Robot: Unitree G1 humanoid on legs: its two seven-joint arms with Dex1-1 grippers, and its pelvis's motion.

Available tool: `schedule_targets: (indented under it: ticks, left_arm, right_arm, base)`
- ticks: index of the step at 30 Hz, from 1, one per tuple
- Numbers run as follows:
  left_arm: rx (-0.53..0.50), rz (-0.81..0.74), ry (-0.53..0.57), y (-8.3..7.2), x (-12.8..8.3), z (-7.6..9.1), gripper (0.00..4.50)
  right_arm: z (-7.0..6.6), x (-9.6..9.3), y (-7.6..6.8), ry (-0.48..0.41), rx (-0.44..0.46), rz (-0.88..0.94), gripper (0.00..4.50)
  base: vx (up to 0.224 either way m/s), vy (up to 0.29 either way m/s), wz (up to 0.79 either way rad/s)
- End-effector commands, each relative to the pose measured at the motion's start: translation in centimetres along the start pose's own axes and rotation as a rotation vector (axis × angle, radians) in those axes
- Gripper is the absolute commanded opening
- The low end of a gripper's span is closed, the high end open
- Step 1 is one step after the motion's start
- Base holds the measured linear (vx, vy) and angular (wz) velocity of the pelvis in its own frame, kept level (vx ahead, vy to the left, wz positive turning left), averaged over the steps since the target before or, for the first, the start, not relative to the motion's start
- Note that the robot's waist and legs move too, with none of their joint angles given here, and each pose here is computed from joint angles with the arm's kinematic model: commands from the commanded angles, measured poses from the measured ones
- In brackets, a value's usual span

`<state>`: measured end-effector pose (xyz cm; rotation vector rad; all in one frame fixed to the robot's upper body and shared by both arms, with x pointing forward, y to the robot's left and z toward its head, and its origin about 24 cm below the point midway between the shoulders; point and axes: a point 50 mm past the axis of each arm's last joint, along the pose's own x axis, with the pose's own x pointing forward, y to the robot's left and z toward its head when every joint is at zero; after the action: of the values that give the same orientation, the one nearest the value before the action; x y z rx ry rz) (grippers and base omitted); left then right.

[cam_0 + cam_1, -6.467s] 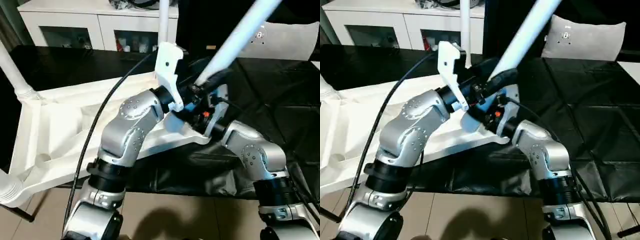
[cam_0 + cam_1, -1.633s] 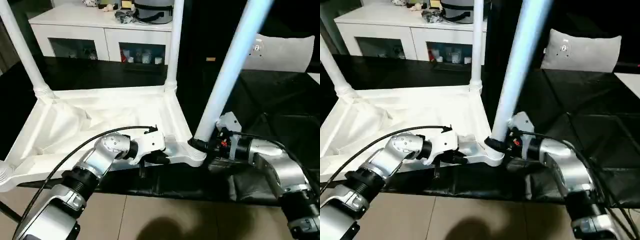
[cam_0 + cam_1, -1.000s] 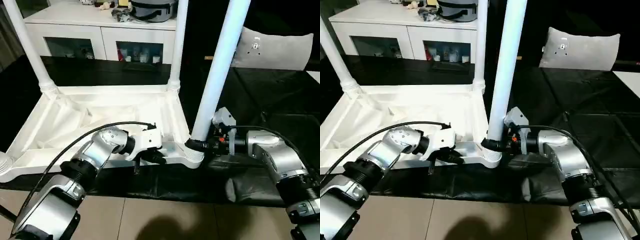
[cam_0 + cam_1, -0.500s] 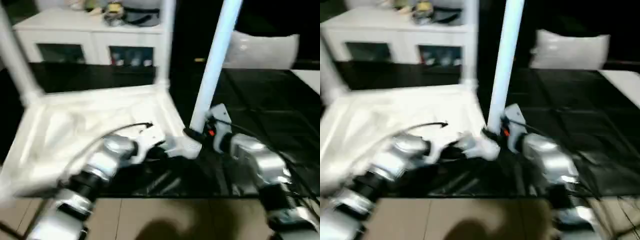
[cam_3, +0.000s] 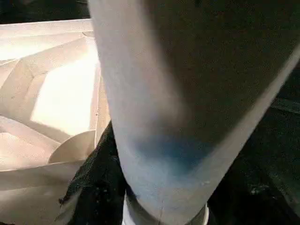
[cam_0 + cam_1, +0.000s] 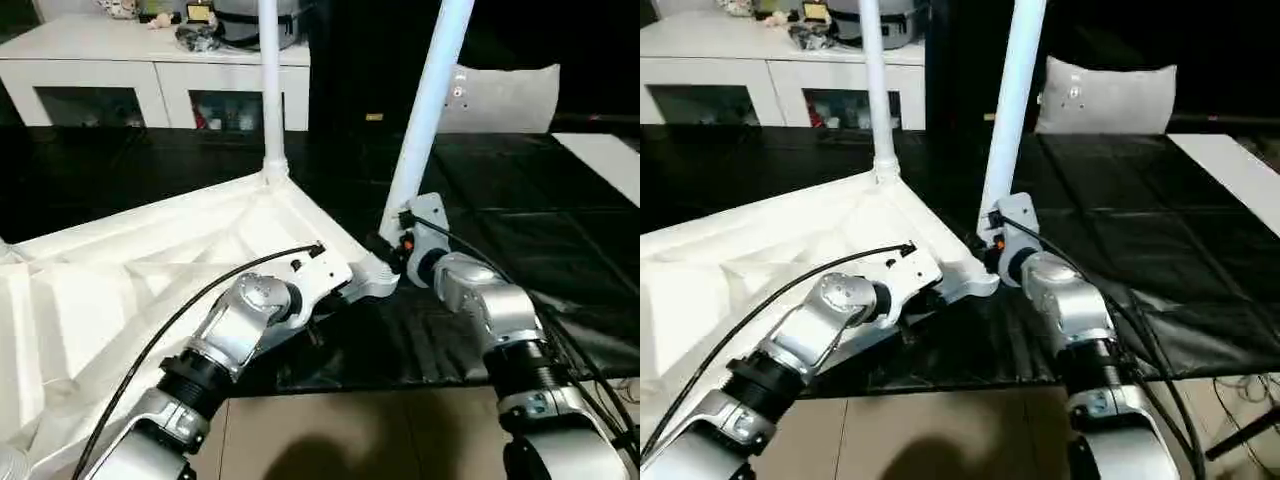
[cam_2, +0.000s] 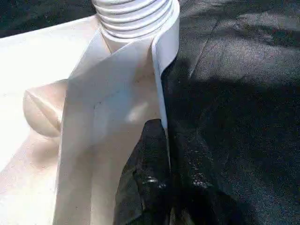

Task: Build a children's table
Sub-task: Rotate leg to tighten

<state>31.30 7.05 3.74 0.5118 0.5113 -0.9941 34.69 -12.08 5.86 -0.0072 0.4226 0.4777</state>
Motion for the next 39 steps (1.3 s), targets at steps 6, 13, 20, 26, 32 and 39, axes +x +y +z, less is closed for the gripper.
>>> schedule_targets:
  ticks: [6, 13, 20, 26, 32, 39]
  left_arm:
    - [0.059, -0.009, -0.008, 0.3, -0.3, 0.7, 0.00]
    - [0.060, -0.008, -0.010, 0.5, -0.4, 0.7, 0.00]
    - [0.061, -0.004, -0.007, 0.8, -0.6, 0.5, 0.00]
    - [0.069, 0.009, 0.004, 1.4, -1.0, 0.1, 0.00]
    - [0.137, -0.043, 0.024, 1.5, -1.4, -0.8, 0.00]
    - [0.217, -0.202, 0.014, 0.9, -2.1, -1.7, 0.00]
  right_arm:
    - [-4.6, 0.3, 0.0, 0.193, 0.068, -0.007, 1.88]
    - [-4.5, -0.2, -0.8, 0.165, 0.049, 0.008, 2.72]
    - [-4.3, -1.3, -1.7, 0.122, 0.041, 0.036, 3.35]
    - [-3.6, -3.0, -2.5, 0.056, -0.001, 0.127, 3.86]
    - [-3.1, -4.9, -3.5, 0.031, -0.075, 0.210, 4.31]
    - [-1.0, -8.1, -5.3, -0.042, -0.186, 0.344, 4.44]
  base:
    - [0.000, 0.000, 0.00]
    - [0.000, 0.000, 0.00]
    - [0.000, 0.000, 0.00]
    - [0.038, -0.002, 0.01]
    - [0.009, 0.001, 0.00]
    - [0.000, 0.000, 0.00]
